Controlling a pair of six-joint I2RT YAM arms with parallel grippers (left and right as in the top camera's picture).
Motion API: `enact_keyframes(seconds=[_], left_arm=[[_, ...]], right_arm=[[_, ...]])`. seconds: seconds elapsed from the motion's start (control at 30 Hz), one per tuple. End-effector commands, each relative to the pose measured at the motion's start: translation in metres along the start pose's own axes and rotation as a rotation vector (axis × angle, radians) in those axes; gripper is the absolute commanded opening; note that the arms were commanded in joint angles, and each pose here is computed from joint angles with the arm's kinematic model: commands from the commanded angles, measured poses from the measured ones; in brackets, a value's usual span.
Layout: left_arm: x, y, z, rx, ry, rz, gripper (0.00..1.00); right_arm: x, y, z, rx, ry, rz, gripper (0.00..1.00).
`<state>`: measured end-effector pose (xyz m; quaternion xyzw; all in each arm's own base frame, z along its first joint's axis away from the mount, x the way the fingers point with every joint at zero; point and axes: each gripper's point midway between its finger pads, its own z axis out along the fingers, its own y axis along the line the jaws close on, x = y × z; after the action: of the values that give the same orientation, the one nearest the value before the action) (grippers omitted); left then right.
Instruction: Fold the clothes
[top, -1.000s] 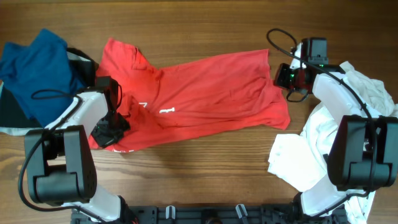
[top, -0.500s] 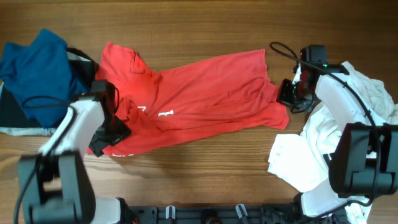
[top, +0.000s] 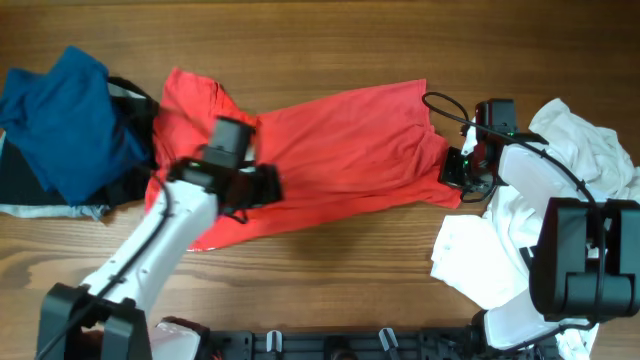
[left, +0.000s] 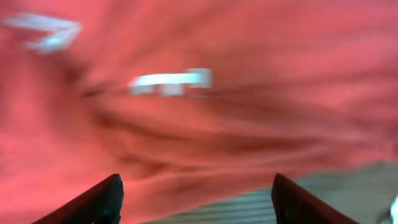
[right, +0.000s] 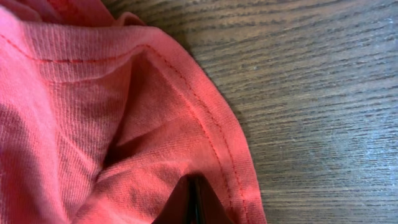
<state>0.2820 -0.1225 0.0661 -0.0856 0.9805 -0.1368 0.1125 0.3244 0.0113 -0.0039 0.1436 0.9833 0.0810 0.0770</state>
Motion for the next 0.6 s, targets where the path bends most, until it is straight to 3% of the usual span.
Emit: enact_keyframes(seconds=[0.0, 0.1, 0.33, 0.47, 0.57], left_arm=[[0.013, -0.049, 0.011, 0.068, -0.024, 0.297, 0.77], [0.016, -0.057, 0.024, 0.002, -0.059, 0.368, 0.77], [0.029, -0.031, 0.057, -0.14, 0.03, 0.443, 0.74], [0.023, -0.026, 0.056, -0.18, 0.004, 0.459, 0.59], [0.02, -0.028, 0.057, -0.176, -0.011, 0.459, 0.57]], right_arm=[[0.015, -0.032, 0.01, 0.129, 0.031, 0.083, 0.04], [0.016, -0.047, 0.008, 0.139, 0.043, 0.154, 0.04], [0.017, -0.044, 0.008, 0.091, 0.057, 0.114, 0.04], [0.017, -0.044, 0.008, 0.092, 0.057, 0.114, 0.04], [0.017, -0.045, 0.008, 0.093, 0.06, 0.114, 0.04]])
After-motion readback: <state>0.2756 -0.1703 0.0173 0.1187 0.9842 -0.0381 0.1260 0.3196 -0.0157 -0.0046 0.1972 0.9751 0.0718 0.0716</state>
